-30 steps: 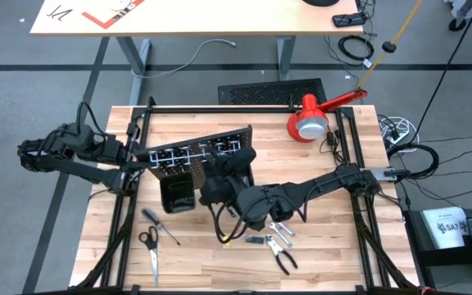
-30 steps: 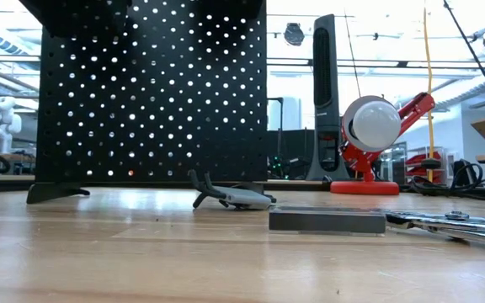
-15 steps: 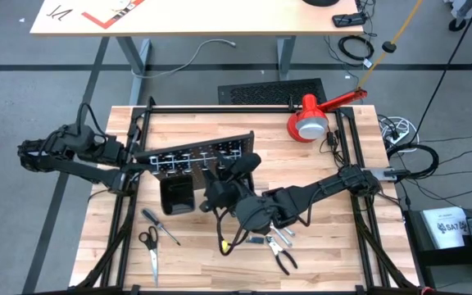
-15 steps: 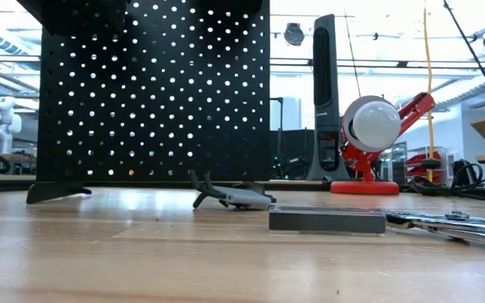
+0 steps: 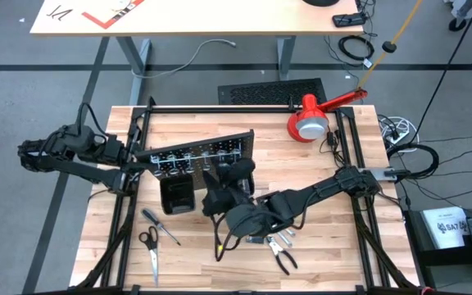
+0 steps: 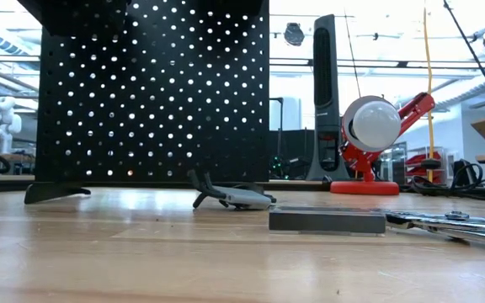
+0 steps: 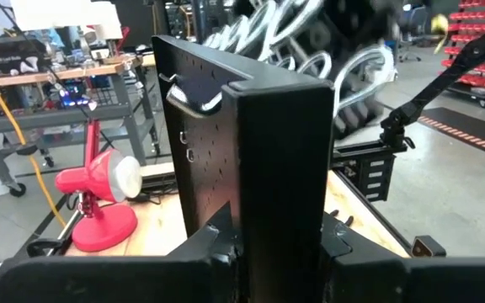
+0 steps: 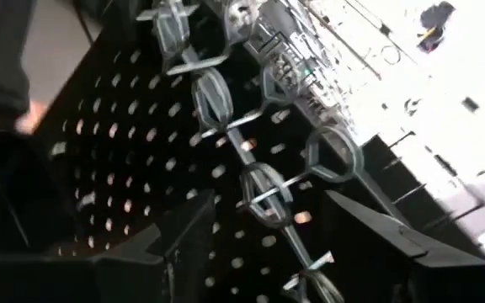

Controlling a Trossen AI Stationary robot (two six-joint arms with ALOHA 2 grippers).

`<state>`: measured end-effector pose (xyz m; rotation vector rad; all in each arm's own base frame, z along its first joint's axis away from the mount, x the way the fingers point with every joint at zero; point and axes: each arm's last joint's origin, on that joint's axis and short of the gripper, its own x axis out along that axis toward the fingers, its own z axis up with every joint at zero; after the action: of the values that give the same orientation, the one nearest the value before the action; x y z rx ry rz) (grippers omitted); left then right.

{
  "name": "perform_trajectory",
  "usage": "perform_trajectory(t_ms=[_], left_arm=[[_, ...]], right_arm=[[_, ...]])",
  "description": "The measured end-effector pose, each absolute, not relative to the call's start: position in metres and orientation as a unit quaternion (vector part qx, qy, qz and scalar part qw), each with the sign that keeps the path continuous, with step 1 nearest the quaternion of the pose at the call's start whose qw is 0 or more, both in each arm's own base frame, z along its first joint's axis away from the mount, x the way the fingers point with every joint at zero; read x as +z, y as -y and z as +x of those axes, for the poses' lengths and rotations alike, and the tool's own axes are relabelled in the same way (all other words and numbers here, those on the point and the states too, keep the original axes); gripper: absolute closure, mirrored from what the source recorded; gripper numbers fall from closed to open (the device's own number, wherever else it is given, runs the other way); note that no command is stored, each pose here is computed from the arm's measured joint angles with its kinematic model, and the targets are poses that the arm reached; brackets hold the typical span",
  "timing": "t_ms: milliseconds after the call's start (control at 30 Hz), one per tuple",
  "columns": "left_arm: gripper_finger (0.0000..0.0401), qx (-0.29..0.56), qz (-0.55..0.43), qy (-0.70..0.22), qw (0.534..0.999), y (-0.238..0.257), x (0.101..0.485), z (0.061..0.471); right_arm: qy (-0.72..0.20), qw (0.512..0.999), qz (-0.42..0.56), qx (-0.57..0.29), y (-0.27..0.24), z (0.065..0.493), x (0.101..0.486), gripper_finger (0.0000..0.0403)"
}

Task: Hang tools onto peg board
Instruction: Assemble the tool holder on the pegboard

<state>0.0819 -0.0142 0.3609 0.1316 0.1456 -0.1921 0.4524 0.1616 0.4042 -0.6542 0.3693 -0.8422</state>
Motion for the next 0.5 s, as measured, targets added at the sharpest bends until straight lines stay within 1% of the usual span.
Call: perform_trajectory(t_ms=[67, 200, 500], left_arm=[[0.0336, -0.099, 0.065, -0.073, 0.990, 0.0143, 0.3608, 0.0819], [0.0337, -0.098, 0.060, -0.073, 0.991, 0.0143, 0.3609, 0.0819], [0.0337, -0.089, 0.047, -0.075, 0.992, 0.0138, 0.3608, 0.0821]], right_arm=[[-0.196, 0.829, -0.346, -0.393, -0.1625, 0.4543, 0.3991, 0.0197], [-0.223, 0.800, -0.407, -0.380, -0.1604, 0.4535, 0.4030, 0.0207], [-0.259, 0.757, -0.454, -0.391, -0.1655, 0.4494, 0.4012, 0.0209]])
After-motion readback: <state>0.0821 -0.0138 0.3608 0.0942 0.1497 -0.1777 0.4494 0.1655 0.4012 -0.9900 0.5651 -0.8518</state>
